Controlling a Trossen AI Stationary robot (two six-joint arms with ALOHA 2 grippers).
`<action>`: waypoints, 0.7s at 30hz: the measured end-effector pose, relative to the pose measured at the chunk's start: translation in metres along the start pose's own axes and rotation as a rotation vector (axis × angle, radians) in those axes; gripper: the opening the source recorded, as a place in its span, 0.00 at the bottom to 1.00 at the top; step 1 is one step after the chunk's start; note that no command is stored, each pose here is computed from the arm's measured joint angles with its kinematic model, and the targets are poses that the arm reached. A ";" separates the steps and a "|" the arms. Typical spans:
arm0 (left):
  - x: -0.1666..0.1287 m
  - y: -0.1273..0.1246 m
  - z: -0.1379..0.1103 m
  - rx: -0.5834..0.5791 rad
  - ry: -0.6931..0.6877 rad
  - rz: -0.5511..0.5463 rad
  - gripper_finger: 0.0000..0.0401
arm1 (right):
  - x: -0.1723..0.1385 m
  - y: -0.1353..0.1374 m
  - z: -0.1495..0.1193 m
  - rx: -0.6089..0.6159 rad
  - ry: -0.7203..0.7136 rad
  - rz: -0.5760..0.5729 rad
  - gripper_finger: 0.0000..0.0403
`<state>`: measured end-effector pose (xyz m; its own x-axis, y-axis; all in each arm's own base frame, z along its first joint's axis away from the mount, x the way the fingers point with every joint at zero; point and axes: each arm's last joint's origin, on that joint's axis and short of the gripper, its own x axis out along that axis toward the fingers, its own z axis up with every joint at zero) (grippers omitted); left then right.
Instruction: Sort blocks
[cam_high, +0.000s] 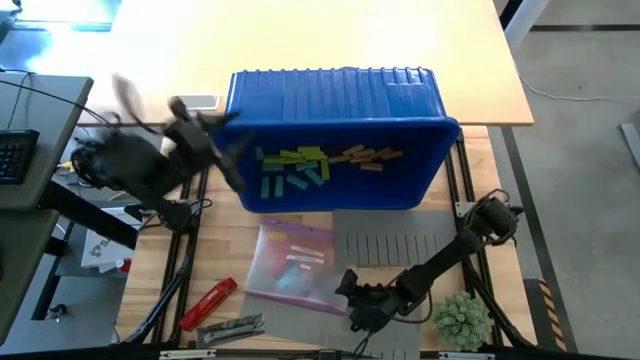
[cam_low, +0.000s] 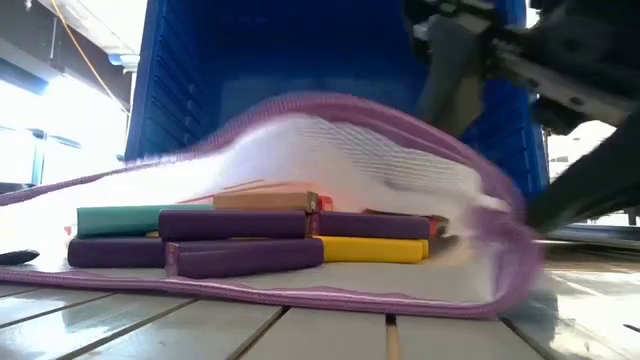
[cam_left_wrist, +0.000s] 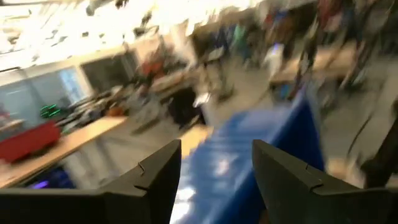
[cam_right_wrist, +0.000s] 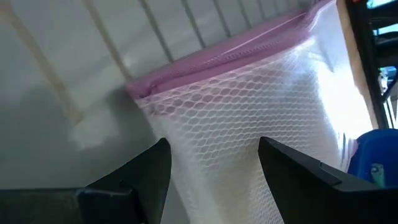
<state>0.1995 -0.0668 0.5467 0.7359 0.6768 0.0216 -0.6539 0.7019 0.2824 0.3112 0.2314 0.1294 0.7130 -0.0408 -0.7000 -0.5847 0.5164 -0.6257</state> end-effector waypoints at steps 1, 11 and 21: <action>0.000 -0.009 -0.007 0.043 0.037 0.009 0.43 | 0.003 -0.002 0.000 0.012 -0.008 -0.009 0.56; 0.015 -0.110 -0.088 0.148 0.448 -0.225 0.42 | -0.004 -0.031 0.028 -0.009 -0.112 -0.134 0.55; 0.019 -0.207 -0.163 0.472 0.792 -0.399 0.42 | -0.001 -0.017 0.016 0.115 -0.087 -0.016 0.53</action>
<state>0.3202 -0.1630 0.3321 0.4444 0.4843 -0.7536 -0.1215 0.8661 0.4849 0.3265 0.2367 0.1465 0.7559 0.0216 -0.6543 -0.5280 0.6111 -0.5897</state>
